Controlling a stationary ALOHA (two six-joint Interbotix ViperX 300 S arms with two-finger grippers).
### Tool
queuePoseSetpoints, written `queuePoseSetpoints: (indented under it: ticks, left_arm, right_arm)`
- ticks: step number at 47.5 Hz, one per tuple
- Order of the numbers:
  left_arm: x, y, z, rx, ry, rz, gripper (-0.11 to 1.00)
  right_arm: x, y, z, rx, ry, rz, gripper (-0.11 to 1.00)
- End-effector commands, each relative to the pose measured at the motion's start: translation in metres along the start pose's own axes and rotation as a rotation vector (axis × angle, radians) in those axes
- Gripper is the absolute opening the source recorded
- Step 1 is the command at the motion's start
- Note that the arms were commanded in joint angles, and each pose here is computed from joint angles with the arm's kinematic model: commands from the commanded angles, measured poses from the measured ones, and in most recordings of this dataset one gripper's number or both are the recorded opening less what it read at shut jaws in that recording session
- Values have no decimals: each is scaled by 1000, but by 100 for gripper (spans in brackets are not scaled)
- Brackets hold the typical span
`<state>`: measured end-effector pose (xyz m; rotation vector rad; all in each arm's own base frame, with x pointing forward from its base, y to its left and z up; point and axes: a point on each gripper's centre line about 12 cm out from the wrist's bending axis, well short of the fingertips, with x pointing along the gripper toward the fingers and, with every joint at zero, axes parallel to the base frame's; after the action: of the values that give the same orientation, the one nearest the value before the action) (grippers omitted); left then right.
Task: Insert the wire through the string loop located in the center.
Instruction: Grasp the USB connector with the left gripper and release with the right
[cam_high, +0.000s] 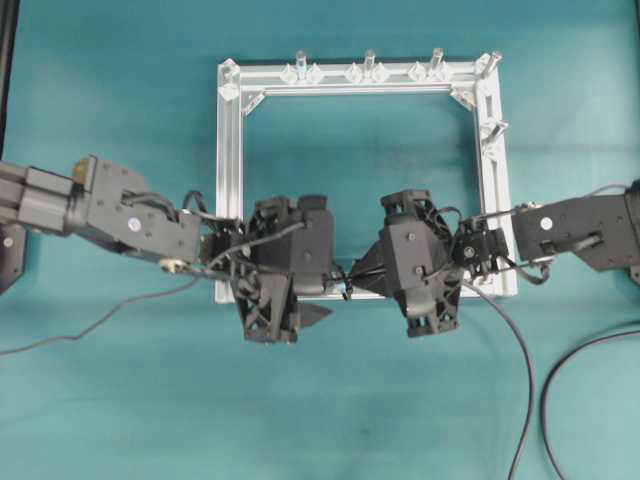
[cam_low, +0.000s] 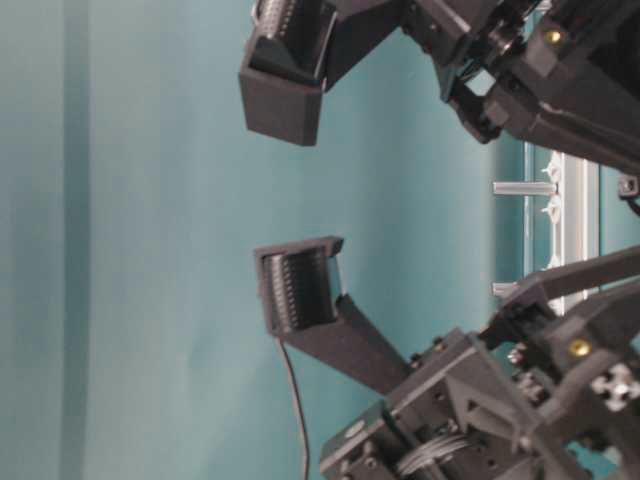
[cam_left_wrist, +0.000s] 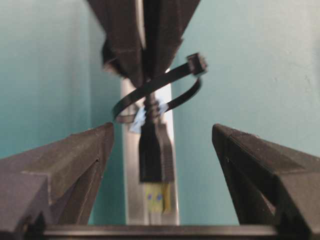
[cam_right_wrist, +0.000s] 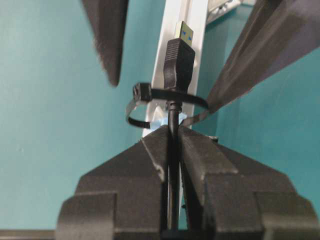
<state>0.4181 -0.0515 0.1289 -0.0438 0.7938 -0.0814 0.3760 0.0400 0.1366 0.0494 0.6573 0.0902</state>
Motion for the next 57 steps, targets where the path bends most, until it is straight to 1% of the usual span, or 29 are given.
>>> queuePoseSetpoints:
  ticks: [1, 10, 14, 16, 18, 26, 33, 57]
  left_arm:
    - [-4, -2, 12, -4, -35, -5, 84]
    - [-8, -2, 4, -4, -18, -4, 82]
    - [-11, -1, 2, -4, -17, -4, 77]
    - [-12, -1, 2, -5, -18, -4, 71]
    - [-13, -2, 2, -5, -20, -4, 62]
    - [-14, 0, 6, -16, -28, -2, 17]
    - [-15, 0, 11, -21, -40, -3, 16]
    - [-15, 0, 11, -22, -40, -3, 16]
  right_arm:
    - [-2, 1, 14, -1, -43, 3, 7]
    - [-2, 1, 15, -3, -44, 3, 7]
    - [-2, 1, 15, -3, -43, 3, 7]
    - [-2, 1, 14, -1, -41, 3, 7]
    - [-2, 1, 15, -3, -43, 3, 7]
    - [-2, 1, 14, -3, -40, 3, 7]
    - [-2, 1, 14, -1, -41, 3, 7]
    - [-2, 1, 14, 3, -41, 3, 7]
